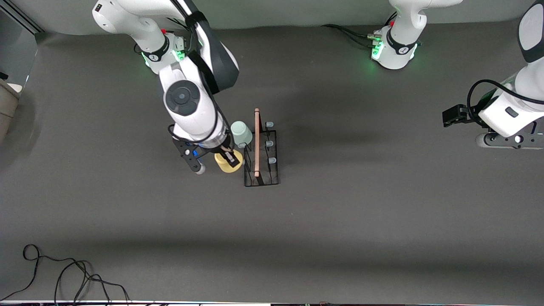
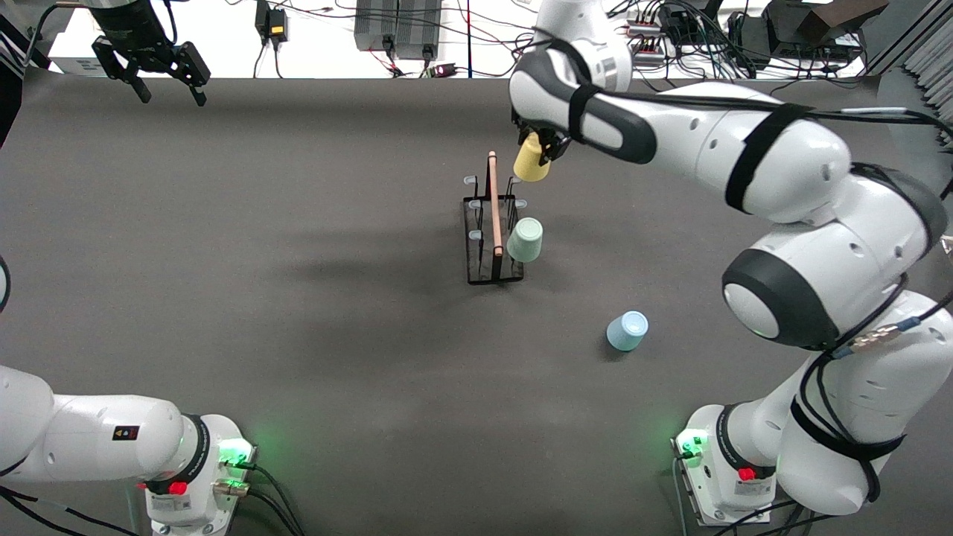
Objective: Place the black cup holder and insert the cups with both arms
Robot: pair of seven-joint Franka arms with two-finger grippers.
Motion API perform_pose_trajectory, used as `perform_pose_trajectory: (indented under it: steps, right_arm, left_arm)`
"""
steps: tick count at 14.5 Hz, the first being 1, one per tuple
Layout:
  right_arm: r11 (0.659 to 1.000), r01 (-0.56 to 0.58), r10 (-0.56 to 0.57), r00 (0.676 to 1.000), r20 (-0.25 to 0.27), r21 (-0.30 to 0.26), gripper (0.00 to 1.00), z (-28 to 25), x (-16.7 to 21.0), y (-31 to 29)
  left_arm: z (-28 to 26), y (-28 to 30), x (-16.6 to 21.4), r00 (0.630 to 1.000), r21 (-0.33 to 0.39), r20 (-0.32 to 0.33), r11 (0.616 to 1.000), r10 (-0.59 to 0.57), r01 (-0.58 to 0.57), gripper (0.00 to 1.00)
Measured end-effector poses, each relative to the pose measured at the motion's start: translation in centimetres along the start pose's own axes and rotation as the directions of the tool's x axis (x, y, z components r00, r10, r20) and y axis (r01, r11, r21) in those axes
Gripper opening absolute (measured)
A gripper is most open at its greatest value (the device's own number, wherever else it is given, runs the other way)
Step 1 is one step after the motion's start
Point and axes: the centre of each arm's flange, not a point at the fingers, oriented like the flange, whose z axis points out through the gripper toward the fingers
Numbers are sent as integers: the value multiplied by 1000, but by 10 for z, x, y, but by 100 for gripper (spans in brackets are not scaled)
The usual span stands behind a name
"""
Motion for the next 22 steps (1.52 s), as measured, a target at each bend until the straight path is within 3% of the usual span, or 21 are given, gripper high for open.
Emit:
perform_pose_trajectory:
  steps: [5,13,17,22]
  right_arm:
    - [1000,-8,8,999,-35,10,65,36,-9,-10]
    - [1000,-10,10,999,-45,-2,65,83,-26,-16]
    - [1000,-26,27,998,-49,14,99,73,-15,-20]
    - [1000,4,-4,1000,-23,-17,100,-23,-15,-30]
  left_arm:
    - [0,0,0,1000,0,0,1000,0,0,100]
    - [0,0,0,1000,0,0,1000,0,0,100]
    - [0,0,0,1000,0,0,1000,0,0,100]
    - [0,0,0,1000,0,0,1000,-1,1,100]
